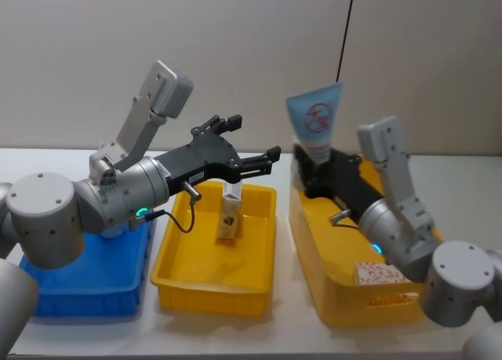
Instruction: Bimanual collaborative sorting of washing and personal care products
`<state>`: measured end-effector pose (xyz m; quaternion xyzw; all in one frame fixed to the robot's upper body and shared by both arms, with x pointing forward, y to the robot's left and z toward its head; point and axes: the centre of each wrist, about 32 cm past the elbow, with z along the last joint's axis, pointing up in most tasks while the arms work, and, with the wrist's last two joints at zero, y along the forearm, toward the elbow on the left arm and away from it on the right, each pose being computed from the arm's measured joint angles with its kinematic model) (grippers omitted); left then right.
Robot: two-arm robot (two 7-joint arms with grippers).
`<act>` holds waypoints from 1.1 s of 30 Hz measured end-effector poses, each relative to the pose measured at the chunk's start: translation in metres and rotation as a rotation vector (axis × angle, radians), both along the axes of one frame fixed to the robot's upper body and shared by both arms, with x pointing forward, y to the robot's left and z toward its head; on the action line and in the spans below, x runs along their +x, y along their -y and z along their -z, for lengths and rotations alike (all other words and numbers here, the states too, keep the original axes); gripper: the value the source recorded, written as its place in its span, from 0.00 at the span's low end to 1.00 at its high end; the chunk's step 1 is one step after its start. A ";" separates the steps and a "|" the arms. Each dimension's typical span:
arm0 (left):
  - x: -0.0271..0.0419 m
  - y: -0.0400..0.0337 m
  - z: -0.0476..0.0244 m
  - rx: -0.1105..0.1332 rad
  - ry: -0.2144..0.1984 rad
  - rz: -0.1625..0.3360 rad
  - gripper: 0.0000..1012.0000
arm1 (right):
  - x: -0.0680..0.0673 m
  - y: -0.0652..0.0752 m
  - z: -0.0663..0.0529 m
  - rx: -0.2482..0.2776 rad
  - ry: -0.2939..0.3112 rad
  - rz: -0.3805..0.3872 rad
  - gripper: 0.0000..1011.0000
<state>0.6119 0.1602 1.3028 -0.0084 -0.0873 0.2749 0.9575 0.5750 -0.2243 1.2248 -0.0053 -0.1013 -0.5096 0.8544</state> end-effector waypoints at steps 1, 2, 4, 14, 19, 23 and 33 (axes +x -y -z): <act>0.0000 0.0000 0.0000 0.000 0.000 0.000 0.99 | -0.001 0.003 0.000 0.000 -0.002 0.024 0.18; 0.0000 0.0000 0.0000 0.000 0.000 0.000 0.99 | -0.002 0.005 0.000 0.000 -0.002 0.037 0.18; 0.0000 0.0000 0.0000 0.000 0.000 0.000 0.99 | -0.004 0.010 0.001 -0.001 -0.007 0.072 0.18; 0.0000 0.0000 0.0000 0.000 0.000 0.000 0.99 | -0.011 0.033 0.002 -0.004 -0.031 0.220 0.27; 0.0000 0.0000 0.0000 0.000 0.000 0.000 0.99 | -0.012 0.044 0.004 -0.003 -0.044 0.275 0.42; 0.0000 0.0000 0.0000 0.000 0.000 0.000 0.99 | -0.012 0.050 0.005 -0.003 -0.051 0.300 0.59; 0.0000 0.0000 0.0000 0.000 0.000 0.000 0.99 | -0.012 0.058 0.007 -0.002 -0.062 0.339 0.90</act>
